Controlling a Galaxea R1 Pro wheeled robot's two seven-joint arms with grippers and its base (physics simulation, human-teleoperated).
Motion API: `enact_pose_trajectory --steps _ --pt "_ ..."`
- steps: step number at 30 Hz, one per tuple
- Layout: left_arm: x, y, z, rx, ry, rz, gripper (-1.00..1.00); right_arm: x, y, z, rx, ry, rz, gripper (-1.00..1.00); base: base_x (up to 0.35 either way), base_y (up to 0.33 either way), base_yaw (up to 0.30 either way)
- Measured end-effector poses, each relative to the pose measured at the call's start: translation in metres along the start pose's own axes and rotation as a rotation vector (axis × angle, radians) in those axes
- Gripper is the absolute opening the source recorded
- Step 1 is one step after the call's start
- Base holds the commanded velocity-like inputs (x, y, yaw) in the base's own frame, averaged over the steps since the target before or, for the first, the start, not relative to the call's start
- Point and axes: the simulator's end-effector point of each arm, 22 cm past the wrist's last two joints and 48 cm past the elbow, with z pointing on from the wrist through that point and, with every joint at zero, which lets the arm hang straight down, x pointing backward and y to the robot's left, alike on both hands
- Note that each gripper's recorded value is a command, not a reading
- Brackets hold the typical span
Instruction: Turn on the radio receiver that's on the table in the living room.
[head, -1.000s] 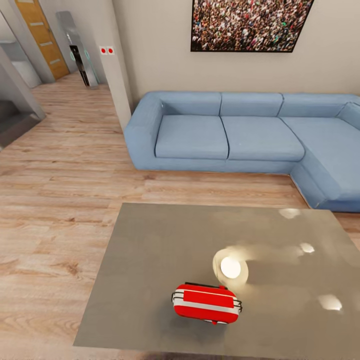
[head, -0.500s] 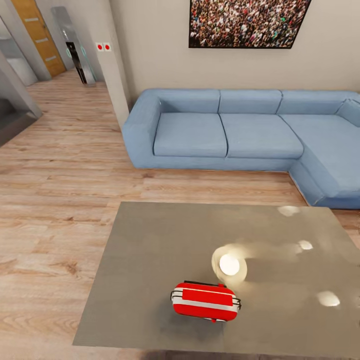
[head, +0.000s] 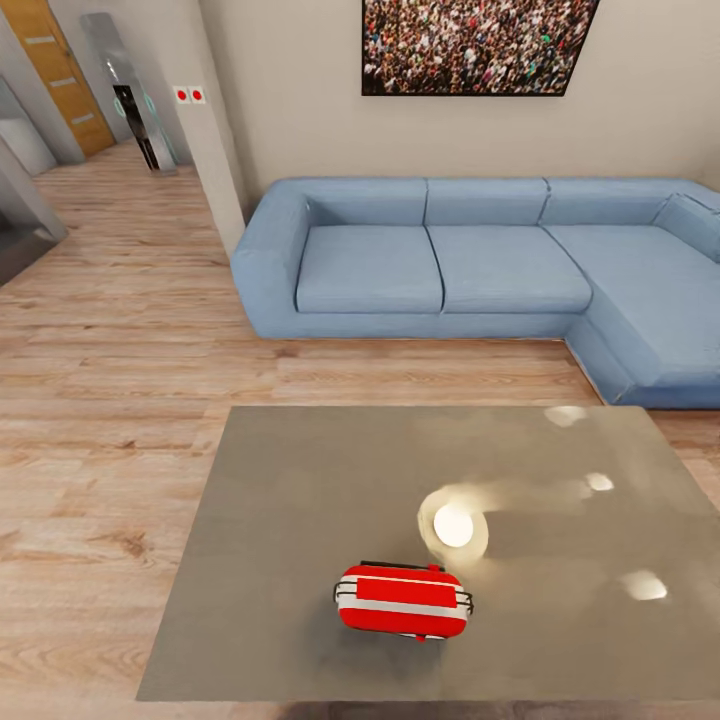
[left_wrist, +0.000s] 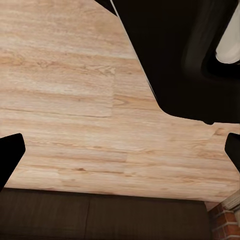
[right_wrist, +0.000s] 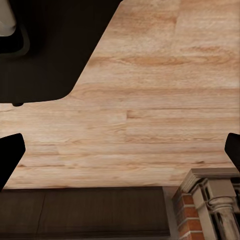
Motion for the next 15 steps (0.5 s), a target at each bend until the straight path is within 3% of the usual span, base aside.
enact_pose_trajectory --steps 15 --pt "0.0006 0.0003 0.0 0.0 0.002 0.0 1.0 0.0005 0.0 0.0 0.0 0.001 -0.003 1.0 0.0 0.0 -0.001"
